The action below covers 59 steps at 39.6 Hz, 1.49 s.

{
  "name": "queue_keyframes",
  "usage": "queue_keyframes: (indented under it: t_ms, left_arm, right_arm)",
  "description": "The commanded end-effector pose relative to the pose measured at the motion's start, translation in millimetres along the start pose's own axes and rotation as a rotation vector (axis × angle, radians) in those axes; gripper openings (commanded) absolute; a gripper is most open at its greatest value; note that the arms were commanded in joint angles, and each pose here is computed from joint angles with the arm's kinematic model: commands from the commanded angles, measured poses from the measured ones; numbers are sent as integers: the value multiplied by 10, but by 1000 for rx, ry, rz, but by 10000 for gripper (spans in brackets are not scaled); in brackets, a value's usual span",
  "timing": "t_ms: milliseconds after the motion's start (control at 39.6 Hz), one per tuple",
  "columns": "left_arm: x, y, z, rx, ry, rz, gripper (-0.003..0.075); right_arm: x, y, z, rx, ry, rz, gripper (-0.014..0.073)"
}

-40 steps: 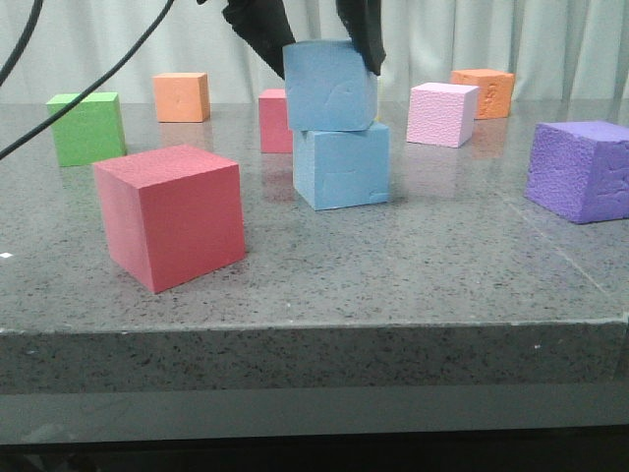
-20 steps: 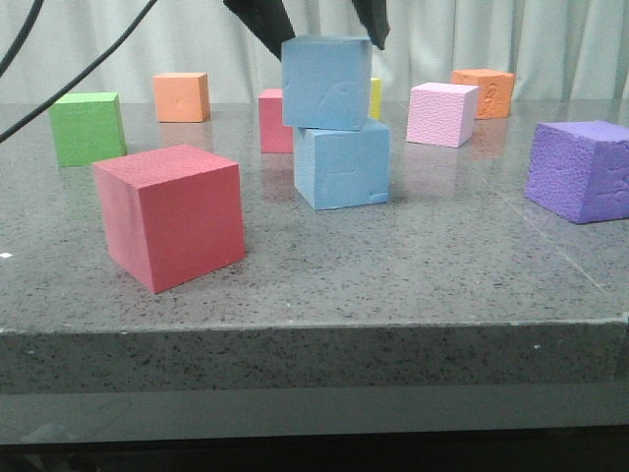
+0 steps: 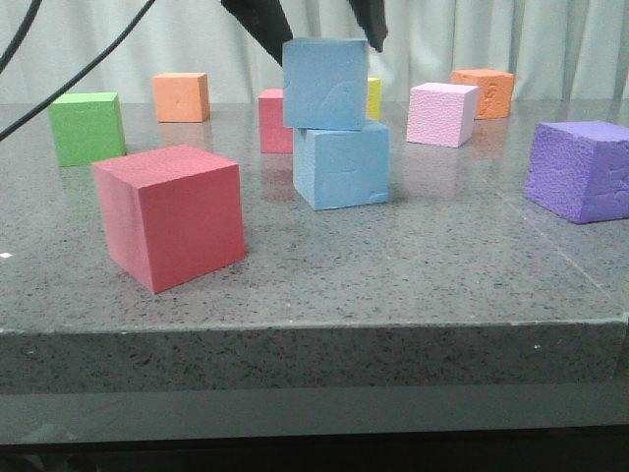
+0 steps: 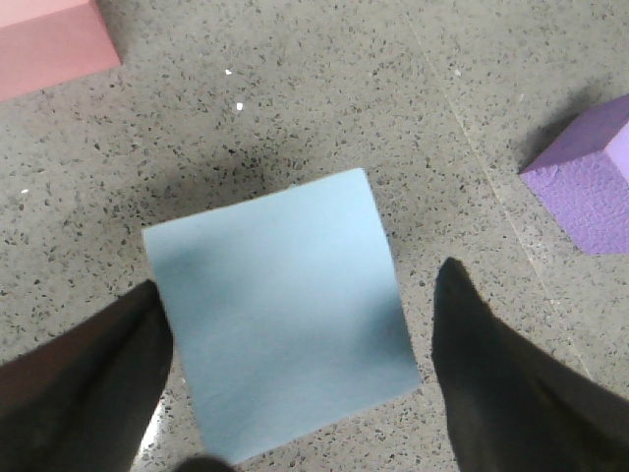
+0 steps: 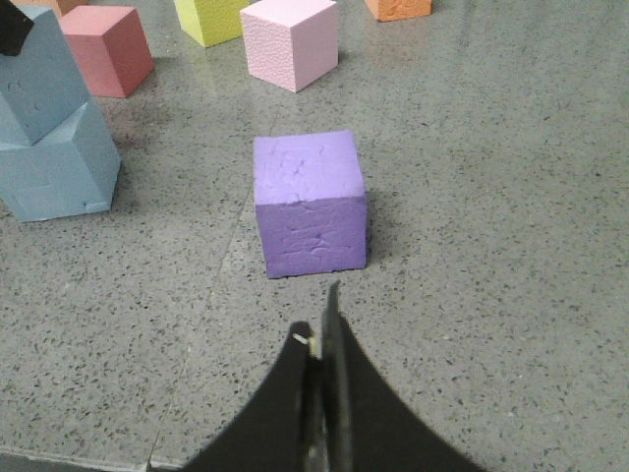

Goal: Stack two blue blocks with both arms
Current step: 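Open the left gripper and raise it off the stack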

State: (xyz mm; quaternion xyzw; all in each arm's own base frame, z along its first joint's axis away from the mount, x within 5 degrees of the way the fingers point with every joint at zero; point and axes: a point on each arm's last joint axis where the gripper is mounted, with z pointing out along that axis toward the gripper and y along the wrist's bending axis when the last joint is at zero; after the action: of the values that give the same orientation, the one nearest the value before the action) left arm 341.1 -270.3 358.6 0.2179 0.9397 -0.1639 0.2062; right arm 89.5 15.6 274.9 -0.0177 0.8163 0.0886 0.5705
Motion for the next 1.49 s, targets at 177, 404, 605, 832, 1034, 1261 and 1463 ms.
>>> queue_keyframes:
  t_ms: [177, 404, 605, 832, 1034, 1261, 1463]
  left_arm:
    - [-58, -96, -339, 25, -121, 15, 536]
    - [-104, -119, -451, 33, -160, 20, 536]
    - [-147, -151, -611, 43, -201, 28, 536]
    - [-178, -170, -728, 46, -238, 54, 501]
    - [-173, -169, -726, 43, -233, 70, 242]
    - [-149, -175, -809, 42, -228, 72, -20]
    - [-106, -193, -1043, 48, -273, 92, -20]
  right_arm:
    - [-153, 4, -32, 5, -102, -2, -67]
    - [-153, 4, -32, 5, -102, -2, -67]
    - [-153, 4, -32, 5, -102, -2, -67]
    - [-153, 4, -32, 5, -102, -2, -67]
    - [-153, 4, -32, 5, -102, -2, -67]
    - [-154, 4, -32, 5, -103, -2, -67]
    - [-154, 4, -32, 5, -103, -2, -67]
